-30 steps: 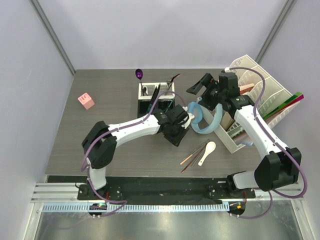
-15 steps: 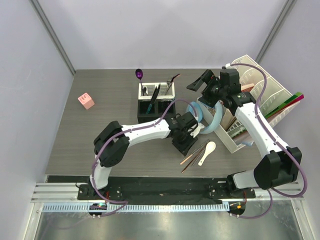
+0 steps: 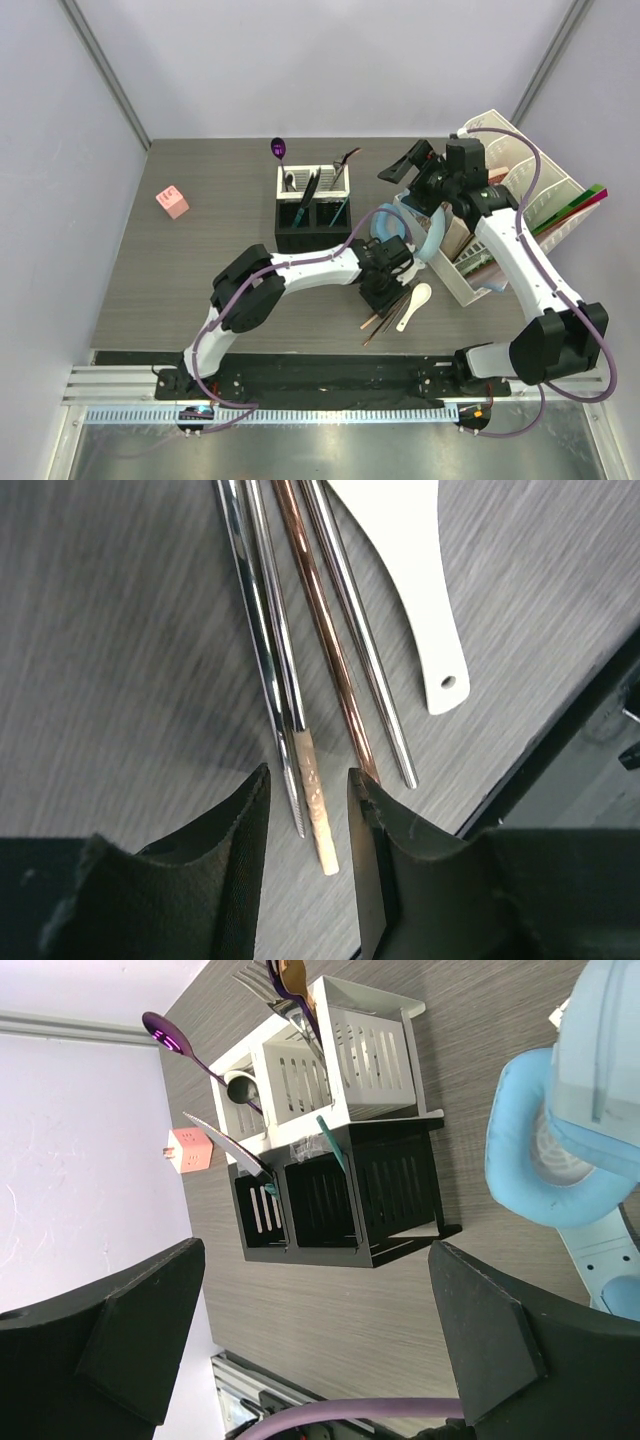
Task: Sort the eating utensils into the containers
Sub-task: Pick up the chopstick from the center of the board.
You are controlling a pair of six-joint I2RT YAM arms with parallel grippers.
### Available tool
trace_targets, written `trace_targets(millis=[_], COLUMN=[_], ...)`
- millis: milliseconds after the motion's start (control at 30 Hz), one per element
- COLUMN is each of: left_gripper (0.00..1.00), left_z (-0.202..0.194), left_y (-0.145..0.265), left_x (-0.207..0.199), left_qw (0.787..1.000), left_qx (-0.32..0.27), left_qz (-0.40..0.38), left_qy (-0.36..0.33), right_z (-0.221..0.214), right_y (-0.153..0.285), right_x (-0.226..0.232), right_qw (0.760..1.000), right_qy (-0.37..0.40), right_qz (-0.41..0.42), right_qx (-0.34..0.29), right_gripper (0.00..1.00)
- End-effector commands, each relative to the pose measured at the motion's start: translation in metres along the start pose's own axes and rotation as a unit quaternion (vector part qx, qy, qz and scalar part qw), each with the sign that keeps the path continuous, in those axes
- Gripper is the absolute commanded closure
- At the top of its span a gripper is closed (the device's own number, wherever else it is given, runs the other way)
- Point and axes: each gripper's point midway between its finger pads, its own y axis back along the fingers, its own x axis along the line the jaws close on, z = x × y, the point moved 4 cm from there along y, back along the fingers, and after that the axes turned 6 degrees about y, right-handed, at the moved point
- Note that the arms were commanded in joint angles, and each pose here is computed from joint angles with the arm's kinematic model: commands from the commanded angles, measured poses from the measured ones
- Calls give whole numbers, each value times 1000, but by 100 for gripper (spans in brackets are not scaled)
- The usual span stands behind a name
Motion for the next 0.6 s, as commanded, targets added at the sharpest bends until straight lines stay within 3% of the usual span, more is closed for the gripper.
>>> trace_targets(millis=[0, 100, 567], left_gripper=[63, 63, 65], left_z=[16, 12, 8], left_y=[-5, -12, -41], left_x=[10, 23, 29], left_qw=[999, 996, 997], left_qx=[-30, -22, -2], left_qz=[43, 81, 80], left_qy=[-15, -17, -9], right_z=[8, 4, 4], right_y=[20, 20, 17], right_x=[6, 0, -8], right_qw=[1000, 1000, 1000], right_qy=[9, 3, -8], right_qz=[13, 7, 3], right_qx=[-26, -21, -13], right_gripper=[0, 0, 0])
